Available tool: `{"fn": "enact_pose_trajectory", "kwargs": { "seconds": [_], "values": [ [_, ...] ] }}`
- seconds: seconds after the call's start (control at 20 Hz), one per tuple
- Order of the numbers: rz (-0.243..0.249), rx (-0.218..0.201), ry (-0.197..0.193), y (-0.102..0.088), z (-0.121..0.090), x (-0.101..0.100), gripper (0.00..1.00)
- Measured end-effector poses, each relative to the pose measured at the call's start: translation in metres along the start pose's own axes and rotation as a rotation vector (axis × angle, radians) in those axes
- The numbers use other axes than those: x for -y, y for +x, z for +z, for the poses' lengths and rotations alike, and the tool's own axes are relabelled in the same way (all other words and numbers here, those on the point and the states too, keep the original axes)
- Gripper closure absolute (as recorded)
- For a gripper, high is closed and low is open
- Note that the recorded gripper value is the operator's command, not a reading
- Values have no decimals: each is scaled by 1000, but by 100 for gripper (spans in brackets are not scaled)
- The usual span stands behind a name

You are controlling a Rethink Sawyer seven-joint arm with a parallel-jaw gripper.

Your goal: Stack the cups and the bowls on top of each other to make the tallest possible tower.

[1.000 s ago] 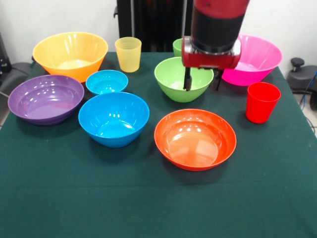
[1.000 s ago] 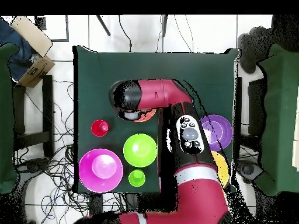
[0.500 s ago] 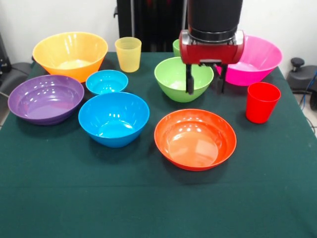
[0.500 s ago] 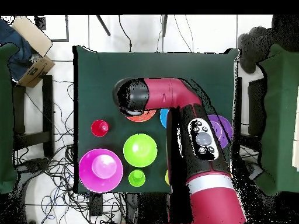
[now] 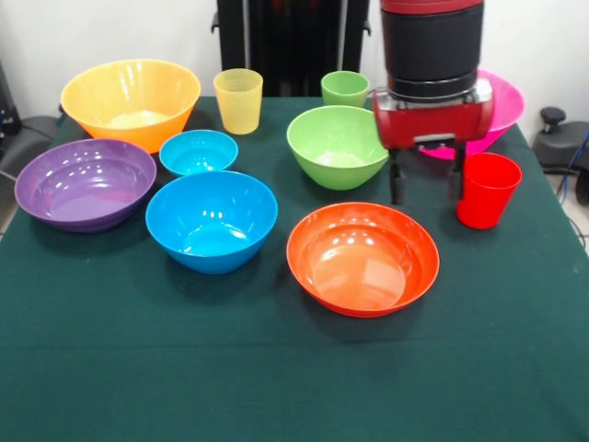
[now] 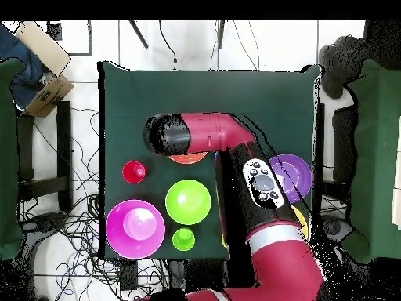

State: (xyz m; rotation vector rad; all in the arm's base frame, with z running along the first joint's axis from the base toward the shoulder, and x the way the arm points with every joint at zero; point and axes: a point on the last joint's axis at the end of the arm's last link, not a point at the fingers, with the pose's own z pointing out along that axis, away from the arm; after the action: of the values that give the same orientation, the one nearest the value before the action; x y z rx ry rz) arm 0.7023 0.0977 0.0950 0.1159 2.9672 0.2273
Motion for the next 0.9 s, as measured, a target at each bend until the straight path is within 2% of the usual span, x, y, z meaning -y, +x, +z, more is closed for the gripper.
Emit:
{"fn": "enact_pose_trajectory", "kwargs": {
  "seconds": [0.05,0.55,0.8,0.9],
  "values": [
    [-10,-3,-13,3,4,-10,0],
    [-53,-31,-28,18,18,-42,0],
    [-46,-43,-33,22,27,-38,0],
    [-40,-34,-37,21,31,-30,0]
  ]
}}
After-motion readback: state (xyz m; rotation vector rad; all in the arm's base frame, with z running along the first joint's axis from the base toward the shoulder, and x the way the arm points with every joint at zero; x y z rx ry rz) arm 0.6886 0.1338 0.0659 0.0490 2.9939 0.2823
